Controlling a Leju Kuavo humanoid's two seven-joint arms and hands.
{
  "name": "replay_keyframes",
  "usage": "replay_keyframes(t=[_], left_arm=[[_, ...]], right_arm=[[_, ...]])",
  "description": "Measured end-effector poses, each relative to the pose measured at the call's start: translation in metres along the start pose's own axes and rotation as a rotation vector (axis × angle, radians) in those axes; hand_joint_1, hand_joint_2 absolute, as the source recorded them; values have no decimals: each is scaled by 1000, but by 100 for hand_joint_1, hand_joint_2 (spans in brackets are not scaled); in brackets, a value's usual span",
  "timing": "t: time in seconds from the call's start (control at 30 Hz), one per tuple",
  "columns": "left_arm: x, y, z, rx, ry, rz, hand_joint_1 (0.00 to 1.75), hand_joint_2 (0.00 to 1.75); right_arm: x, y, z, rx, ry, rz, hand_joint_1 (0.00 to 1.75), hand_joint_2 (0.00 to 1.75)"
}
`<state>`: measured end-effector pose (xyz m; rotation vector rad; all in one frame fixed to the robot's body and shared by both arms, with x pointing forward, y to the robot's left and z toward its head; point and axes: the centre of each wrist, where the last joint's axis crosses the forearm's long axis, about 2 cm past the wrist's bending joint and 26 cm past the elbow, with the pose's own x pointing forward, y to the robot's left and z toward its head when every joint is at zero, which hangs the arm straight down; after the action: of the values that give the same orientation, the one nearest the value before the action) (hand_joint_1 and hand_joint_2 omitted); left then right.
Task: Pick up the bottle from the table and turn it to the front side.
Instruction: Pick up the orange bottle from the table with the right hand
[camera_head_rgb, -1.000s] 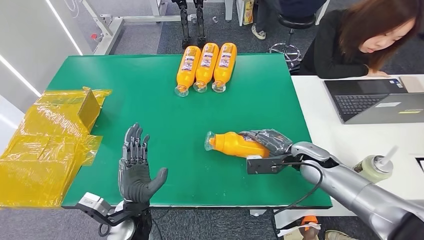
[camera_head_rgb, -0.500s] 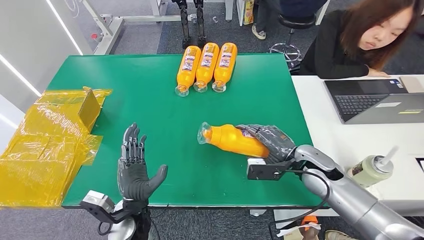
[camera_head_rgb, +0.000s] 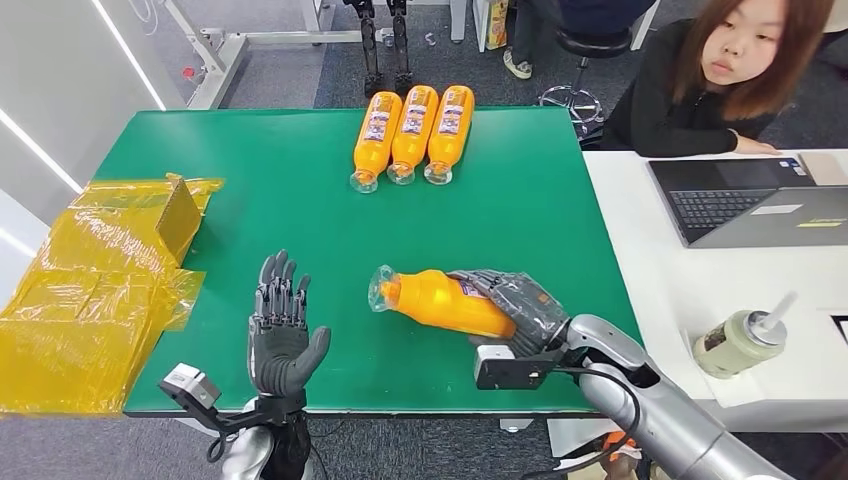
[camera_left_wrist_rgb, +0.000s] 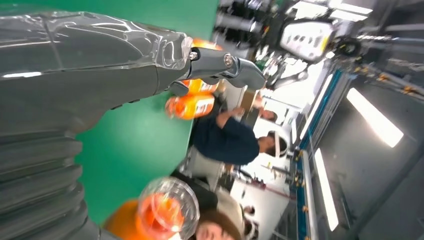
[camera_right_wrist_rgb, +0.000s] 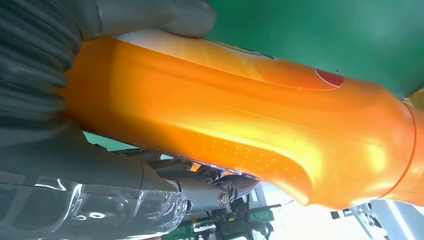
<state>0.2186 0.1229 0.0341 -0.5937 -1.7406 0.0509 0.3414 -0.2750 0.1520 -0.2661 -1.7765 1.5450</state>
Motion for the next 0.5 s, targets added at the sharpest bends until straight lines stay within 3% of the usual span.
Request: replay_keyframes(t=[0.17,0.5], left_arm=[[-1,-7,-1,-34,20,110,0,175],[0,-8,-3,-42,30,131,0,175]], right_arm=[[23,15,-19,-56,-59,-21,175,175],[60,39,-39,-97,-132,-101,175,175]])
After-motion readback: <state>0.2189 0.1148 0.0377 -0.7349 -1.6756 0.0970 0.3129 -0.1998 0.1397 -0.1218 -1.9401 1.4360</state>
